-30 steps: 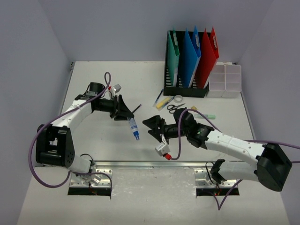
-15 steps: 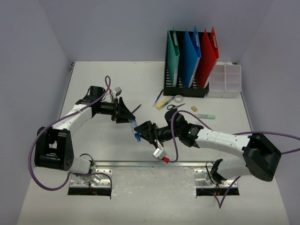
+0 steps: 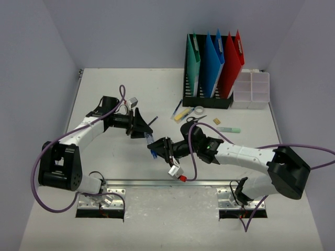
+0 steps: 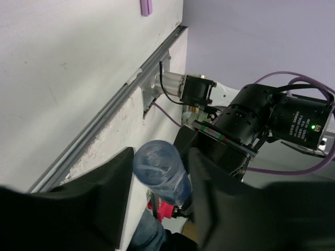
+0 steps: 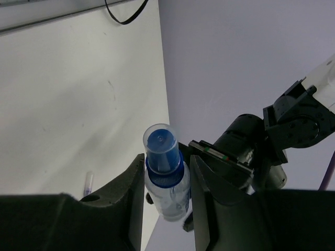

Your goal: Organize the desk

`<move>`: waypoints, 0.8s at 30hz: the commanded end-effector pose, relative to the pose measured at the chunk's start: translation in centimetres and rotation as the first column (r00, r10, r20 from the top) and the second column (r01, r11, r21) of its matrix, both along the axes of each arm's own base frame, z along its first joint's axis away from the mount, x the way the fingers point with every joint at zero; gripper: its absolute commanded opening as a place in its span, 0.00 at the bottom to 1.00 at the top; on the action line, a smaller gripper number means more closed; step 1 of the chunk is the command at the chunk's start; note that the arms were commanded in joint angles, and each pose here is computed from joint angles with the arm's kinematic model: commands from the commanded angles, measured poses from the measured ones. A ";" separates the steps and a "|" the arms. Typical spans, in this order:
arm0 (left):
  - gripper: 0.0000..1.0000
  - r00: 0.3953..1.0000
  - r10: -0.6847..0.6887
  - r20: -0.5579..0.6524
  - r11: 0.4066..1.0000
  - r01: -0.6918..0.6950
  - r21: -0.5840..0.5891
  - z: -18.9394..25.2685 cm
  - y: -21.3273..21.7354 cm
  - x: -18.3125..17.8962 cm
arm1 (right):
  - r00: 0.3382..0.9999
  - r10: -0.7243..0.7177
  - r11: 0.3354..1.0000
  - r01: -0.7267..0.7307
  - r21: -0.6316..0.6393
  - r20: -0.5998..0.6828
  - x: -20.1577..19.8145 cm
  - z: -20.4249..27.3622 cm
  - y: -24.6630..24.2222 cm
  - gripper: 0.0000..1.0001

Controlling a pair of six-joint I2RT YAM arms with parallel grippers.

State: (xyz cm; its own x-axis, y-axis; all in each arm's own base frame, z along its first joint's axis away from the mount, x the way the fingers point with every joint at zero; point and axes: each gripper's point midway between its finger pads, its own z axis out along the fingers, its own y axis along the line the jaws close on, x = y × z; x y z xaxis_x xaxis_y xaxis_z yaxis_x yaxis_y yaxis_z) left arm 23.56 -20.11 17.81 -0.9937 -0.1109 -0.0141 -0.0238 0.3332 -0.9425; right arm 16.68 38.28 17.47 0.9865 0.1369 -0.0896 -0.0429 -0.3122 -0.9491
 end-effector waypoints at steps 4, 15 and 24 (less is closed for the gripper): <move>0.99 0.981 0.019 0.192 0.997 -0.034 0.074 1.6 0.6 1.2 | 0.985 -0.119 0.980 0.137 0.147 -0.121 0.9 6.5 -0.7 0.00; 1.00 0.755 0.133 0.642 0.850 -0.420 0.317 5.7 5.6 9.2 | 0.092 -0.499 0.418 0.897 -0.145 -0.862 9.8 8.7 -16.0 0.00; 1.00 0.741 0.153 0.654 0.852 -0.434 0.292 5.7 4.8 10.8 | -0.281 -0.162 -0.286 0.931 -0.228 -0.946 17.4 12.5 -33.7 0.00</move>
